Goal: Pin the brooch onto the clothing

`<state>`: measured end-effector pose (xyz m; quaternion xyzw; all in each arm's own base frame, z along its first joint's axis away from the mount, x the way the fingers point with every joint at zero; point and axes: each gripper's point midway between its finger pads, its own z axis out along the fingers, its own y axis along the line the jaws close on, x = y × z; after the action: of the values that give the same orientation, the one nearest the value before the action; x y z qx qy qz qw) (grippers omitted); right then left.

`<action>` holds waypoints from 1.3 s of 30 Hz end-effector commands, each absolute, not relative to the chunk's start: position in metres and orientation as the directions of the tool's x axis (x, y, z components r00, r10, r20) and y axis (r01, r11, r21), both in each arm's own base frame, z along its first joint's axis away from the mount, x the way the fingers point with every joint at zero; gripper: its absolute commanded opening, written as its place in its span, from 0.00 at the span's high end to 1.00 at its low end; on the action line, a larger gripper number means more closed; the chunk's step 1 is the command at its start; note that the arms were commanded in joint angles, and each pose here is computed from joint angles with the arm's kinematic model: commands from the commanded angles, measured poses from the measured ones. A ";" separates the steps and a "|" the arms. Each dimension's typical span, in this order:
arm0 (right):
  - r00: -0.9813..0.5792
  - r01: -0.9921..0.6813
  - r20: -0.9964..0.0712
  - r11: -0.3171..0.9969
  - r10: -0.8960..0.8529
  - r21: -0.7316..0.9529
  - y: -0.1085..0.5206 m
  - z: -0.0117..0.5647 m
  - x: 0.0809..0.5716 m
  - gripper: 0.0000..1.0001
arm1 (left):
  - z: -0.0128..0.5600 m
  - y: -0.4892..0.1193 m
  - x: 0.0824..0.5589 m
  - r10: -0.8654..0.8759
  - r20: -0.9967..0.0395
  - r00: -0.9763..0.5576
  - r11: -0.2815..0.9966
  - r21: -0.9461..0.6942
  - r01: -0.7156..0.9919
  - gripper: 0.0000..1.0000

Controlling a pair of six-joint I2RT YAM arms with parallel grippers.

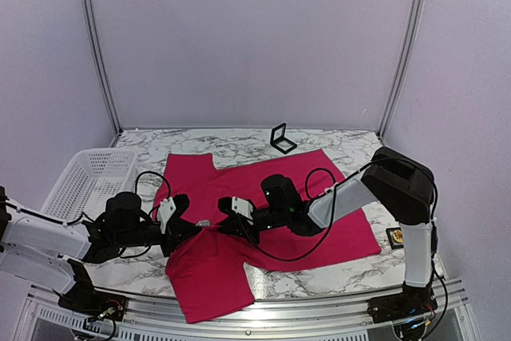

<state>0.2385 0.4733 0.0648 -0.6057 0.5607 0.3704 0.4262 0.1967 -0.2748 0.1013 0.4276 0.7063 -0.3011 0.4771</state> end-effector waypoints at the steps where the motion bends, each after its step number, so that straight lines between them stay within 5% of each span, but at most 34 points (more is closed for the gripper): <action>1: 0.015 -1.000 -0.873 -0.004 -0.488 -0.015 0.445 0.035 0.247 0.78 | 0.119 -0.287 0.194 0.282 -0.951 -0.123 0.405 0.002 0.914 1.00; 6: 0.054 -0.993 -0.926 -0.121 -0.374 -0.009 0.452 0.079 0.227 0.59 | 0.113 -0.287 0.195 0.302 -0.945 -0.129 0.404 0.005 0.915 1.00; 12: 0.055 -0.980 -0.959 -0.201 -0.278 0.002 0.465 0.118 0.221 0.53 | 0.112 -0.287 0.195 0.313 -0.942 -0.122 0.402 0.015 0.915 1.00; 29: 0.133 -0.965 -0.973 -0.247 -0.190 -0.084 0.492 0.147 0.201 0.82 | 0.107 -0.287 0.196 0.335 -0.934 -0.127 0.400 0.019 0.916 1.00; 39: 0.154 -0.969 -0.965 -0.223 -0.215 -0.105 0.499 0.142 0.211 0.89 | 0.107 -0.288 0.195 0.338 -0.933 -0.126 0.393 0.019 0.919 1.00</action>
<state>0.2082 0.4894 0.1323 -0.6311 0.4780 0.4610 0.4010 0.1929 -0.2798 0.0968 0.4523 0.6968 -0.2977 0.4704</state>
